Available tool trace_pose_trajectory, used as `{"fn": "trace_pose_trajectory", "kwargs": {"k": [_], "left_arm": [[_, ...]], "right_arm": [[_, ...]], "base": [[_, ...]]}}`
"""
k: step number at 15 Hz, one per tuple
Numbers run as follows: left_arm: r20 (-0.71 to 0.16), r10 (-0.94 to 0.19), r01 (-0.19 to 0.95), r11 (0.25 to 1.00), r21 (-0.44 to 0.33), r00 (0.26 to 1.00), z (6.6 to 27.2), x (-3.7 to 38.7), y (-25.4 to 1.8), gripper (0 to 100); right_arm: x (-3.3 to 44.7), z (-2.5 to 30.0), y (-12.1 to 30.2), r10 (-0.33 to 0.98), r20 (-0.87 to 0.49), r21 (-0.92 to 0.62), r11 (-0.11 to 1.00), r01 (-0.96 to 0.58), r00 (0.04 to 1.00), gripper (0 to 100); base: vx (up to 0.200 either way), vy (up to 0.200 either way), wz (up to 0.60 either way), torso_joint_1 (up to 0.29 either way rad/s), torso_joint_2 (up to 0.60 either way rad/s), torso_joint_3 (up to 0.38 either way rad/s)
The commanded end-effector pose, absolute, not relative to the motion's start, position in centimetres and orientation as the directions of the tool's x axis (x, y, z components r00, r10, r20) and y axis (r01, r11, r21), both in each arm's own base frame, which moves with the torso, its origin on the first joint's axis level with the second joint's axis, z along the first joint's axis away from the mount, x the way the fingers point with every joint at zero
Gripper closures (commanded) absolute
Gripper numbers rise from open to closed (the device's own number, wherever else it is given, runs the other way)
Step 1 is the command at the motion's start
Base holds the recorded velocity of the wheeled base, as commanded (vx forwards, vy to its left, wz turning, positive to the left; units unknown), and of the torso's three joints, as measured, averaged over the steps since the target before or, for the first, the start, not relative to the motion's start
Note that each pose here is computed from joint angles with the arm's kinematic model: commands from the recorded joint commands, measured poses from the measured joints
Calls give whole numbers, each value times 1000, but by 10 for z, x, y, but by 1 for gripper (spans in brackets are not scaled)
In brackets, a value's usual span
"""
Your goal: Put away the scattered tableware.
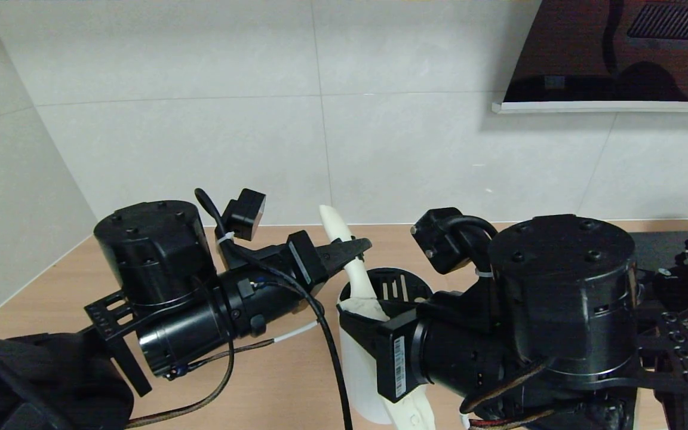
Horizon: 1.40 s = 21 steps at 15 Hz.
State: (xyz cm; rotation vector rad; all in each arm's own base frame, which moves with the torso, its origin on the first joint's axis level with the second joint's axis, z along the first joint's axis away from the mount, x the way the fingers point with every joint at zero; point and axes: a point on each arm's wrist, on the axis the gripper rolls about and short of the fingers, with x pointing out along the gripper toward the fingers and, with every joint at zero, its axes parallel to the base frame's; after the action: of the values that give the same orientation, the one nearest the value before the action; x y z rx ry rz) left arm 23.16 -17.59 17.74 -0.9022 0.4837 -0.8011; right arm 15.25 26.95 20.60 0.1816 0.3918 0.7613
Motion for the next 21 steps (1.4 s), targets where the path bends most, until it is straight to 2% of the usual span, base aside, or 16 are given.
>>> {"fn": "trace_pose_trajectory", "kwargs": {"k": [1,2,8,12,14,16,21], "left_arm": [[-43,-783,406,368,-836,620,178,231,-176,100],[-43,-783,406,368,-836,620,178,231,-176,100],[-35,-783,409,362,-837,621,180,231,-175,100],[-21,-783,425,359,-831,621,187,228,-173,100],[-36,-777,439,392,-808,628,193,225,-170,100],[-25,-744,448,429,-784,668,204,226,-167,100],[-104,-575,344,614,-710,811,233,226,-162,100]], "right_arm": [[152,206,269,701,-277,298,713,-635,657,100],[152,206,270,700,-279,299,714,-633,658,0],[153,209,266,696,-270,300,717,-629,665,0],[171,224,244,652,-223,317,751,-579,724,0],[180,231,232,618,-203,320,775,-546,759,0],[186,238,222,595,-181,326,788,-523,783,0],[199,237,210,561,-186,328,809,-488,806,0]], "base": [[0,0,0,0,0,0],[0,0,0,0,0,0],[0,0,0,0,0,0],[0,0,0,0,0,0],[0,0,0,0,0,0],[0,0,0,0,0,0],[0,0,0,0,0,0]]}}
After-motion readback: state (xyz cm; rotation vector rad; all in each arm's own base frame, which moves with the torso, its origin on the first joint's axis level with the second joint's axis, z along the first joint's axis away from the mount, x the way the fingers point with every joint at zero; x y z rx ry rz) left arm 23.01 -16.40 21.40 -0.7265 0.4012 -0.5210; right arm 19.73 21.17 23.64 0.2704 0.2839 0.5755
